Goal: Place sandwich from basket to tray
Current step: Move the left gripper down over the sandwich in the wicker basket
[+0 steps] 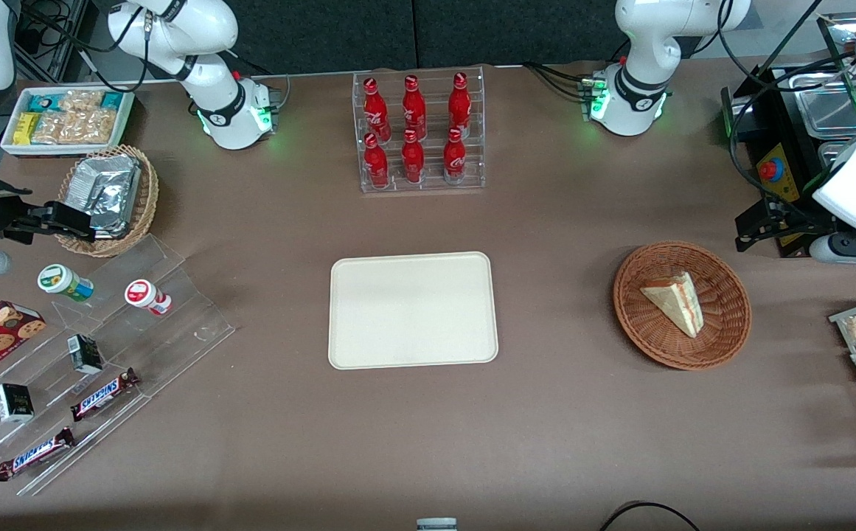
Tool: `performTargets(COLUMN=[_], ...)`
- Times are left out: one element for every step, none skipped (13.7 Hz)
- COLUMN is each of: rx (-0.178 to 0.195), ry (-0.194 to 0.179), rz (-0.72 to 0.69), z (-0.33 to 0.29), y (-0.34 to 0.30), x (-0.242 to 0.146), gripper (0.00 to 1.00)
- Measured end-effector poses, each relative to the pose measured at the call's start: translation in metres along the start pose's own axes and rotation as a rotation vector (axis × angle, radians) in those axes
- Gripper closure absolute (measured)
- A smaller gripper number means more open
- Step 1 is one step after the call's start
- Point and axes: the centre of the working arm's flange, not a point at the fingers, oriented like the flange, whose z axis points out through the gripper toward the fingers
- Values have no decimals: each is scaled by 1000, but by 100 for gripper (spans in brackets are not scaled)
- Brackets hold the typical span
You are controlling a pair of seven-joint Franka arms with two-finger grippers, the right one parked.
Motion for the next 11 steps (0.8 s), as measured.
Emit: performTargets(rx=[0,0,0,0,0,0,1,4,10,19,27], ry=[0,0,0,-1,-3,-7,-27,-73,-124,-162,-196], rz=[0,0,0,0,-2,-13,-53,-124,-209,-286,-336], z=[0,0,0,0,0,1,6,17,32,50,69], y=[0,0,0,0,-1,-2,-6,-12,-17,-19,-19], x=[0,0,0,0,0,-1,-1,-3,-2,2,7], gripper=[0,0,0,0,0,0,0,0,0,0,0])
